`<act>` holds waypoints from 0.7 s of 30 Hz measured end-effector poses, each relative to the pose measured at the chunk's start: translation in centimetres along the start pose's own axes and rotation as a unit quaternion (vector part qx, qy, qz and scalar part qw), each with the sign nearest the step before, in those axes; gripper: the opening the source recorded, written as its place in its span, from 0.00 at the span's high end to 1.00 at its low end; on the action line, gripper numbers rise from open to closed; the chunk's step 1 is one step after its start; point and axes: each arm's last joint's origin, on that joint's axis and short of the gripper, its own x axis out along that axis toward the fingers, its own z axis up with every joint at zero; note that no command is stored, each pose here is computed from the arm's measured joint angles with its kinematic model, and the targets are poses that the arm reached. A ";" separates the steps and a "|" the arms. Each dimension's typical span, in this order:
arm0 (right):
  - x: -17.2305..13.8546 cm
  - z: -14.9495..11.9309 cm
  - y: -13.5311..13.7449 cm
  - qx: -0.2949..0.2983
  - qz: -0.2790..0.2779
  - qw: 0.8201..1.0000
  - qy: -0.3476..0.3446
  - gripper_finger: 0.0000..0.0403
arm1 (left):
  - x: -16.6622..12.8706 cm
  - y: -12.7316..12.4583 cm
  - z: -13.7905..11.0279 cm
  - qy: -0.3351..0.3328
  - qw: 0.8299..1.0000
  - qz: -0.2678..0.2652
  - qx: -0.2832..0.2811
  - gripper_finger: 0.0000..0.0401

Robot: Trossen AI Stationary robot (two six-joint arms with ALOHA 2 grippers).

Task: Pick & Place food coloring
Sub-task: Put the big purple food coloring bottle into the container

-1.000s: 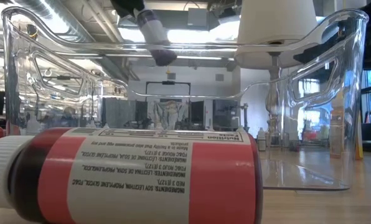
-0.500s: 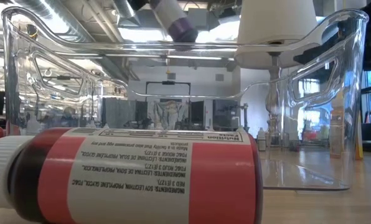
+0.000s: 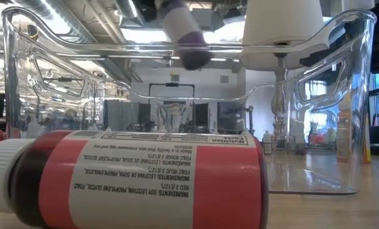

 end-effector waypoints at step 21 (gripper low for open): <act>0.0 0.0 0.0 0.000 0.000 1.000 0.000 0.45 | 6.5 -0.8 -1.6 0.116 0.992 0.023 -0.041 0.71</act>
